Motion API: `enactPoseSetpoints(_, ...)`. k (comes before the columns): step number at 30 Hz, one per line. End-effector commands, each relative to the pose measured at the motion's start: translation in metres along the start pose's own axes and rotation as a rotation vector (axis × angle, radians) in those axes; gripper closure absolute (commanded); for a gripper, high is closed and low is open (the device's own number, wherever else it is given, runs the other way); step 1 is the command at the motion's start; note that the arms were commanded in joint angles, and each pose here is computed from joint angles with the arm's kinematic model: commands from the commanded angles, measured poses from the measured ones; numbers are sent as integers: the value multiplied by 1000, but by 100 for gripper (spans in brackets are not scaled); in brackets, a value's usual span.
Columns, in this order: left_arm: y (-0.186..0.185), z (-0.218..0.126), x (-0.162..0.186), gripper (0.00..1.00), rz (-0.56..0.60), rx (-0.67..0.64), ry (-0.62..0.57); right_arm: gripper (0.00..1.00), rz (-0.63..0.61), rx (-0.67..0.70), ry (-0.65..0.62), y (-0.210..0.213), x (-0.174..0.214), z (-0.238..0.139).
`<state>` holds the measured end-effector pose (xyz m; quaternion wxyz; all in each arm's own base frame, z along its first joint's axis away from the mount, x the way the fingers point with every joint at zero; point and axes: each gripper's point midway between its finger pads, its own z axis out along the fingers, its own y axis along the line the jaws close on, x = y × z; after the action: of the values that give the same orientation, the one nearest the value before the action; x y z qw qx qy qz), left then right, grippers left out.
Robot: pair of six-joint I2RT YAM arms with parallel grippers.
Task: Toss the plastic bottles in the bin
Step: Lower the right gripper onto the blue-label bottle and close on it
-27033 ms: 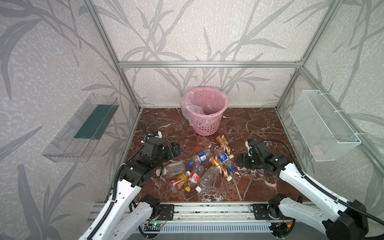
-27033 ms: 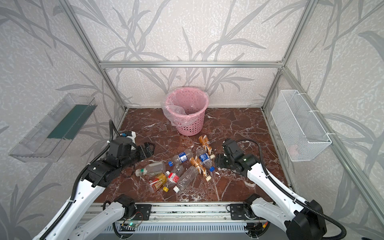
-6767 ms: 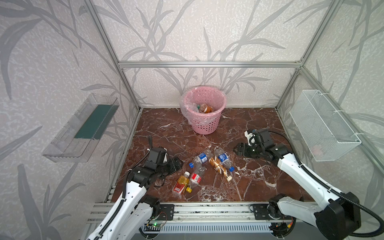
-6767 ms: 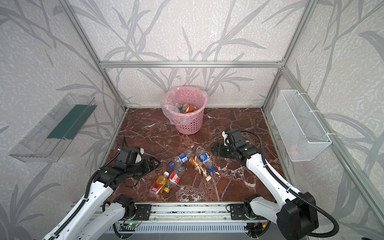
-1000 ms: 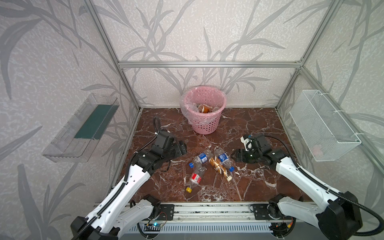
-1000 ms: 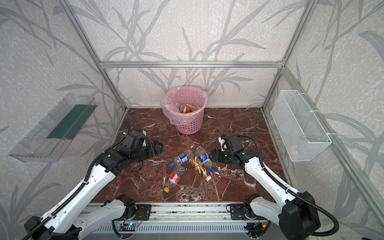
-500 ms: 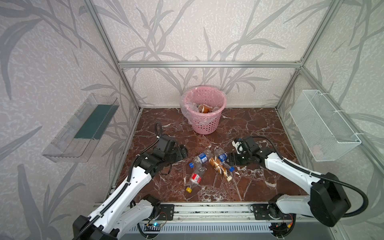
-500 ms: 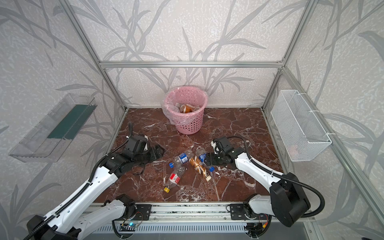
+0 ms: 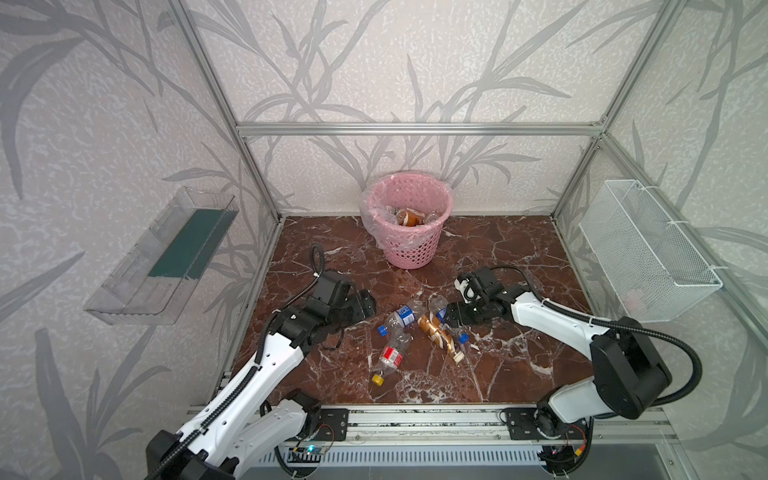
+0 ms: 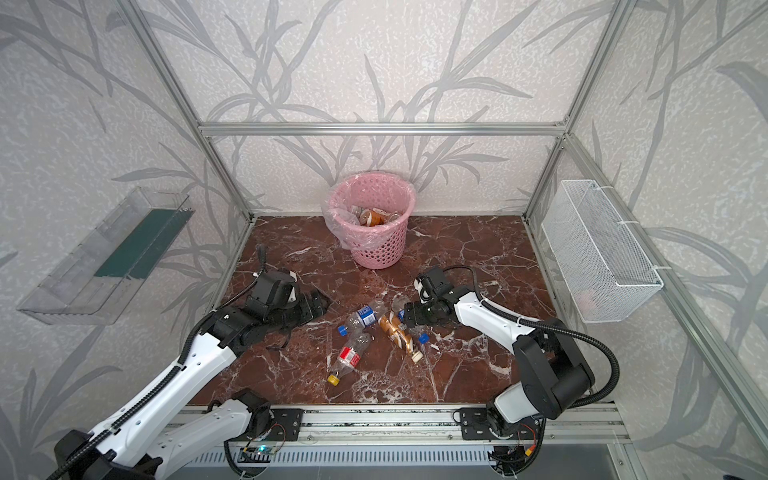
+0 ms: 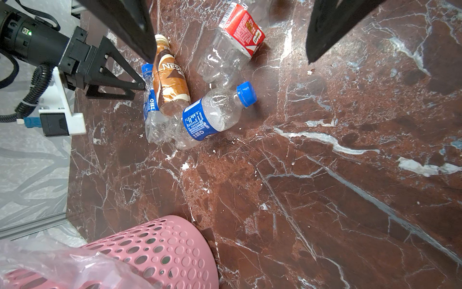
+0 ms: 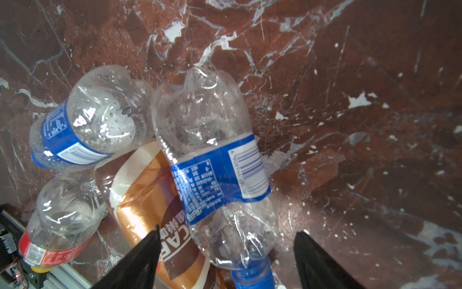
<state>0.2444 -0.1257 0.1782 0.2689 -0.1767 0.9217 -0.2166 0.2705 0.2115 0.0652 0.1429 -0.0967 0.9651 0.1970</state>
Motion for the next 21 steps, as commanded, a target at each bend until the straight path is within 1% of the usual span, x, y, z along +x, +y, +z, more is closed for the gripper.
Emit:
enactPoseSetpoints(1, 1, -1, 1, 7, -14, 12, -8, 16, -30, 21, -22, 1, -13, 2)
enactPoseSetpoints(9, 3, -2, 2, 7, -15, 8, -8, 20, -34, 37, 15, 0, -18, 19)
enactPoseSetpoints(16, 3, -3, 2, 7, -15, 8, -10, 25, -18, 57, 42, -6, -15, 30)
enactPoseSetpoints(19, 3, -2, 1, 7, -14, 9, -11, 29, -15, 63, 48, -8, -13, 32)
enactPoseSetpoints(21, 2, -2, 1, 7, -13, 10, -10, 33, -10, 67, 47, -9, -12, 33)
